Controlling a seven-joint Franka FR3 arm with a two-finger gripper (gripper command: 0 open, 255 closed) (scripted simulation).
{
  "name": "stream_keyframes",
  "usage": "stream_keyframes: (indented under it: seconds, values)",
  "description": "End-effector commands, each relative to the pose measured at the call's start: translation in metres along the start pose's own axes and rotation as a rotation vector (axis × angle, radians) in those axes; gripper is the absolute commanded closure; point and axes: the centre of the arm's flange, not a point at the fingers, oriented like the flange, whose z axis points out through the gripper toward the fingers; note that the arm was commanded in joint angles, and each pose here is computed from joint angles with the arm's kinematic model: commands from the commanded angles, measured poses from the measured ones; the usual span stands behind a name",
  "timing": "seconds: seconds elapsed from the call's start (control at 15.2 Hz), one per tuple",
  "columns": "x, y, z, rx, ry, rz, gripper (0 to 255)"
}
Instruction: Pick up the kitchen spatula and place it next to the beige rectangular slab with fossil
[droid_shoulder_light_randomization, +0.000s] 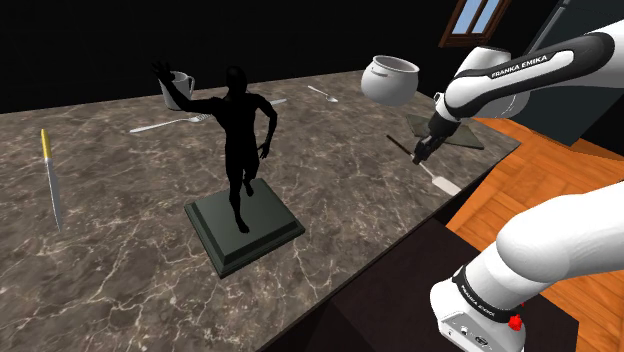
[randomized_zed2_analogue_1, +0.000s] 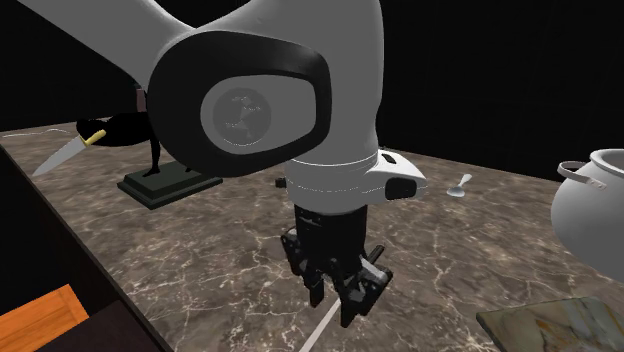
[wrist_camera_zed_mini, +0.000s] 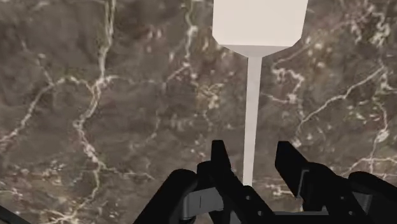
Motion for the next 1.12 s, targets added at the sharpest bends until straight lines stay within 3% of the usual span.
stream_keyframes:
  seconds: [0.0,0.26,0.53,1.06]
  values:
    - [0.0,0.0,0.0,0.0,0.0,0.0,0]
    - [0.0,0.0,0.0,0.0,0.0,0.0,0]
    - [0.0,0.0,-0.05,0.0,0.0,0.0,0]
    - [0.0,0.0,-0.05,0.0,0.0,0.0,0]
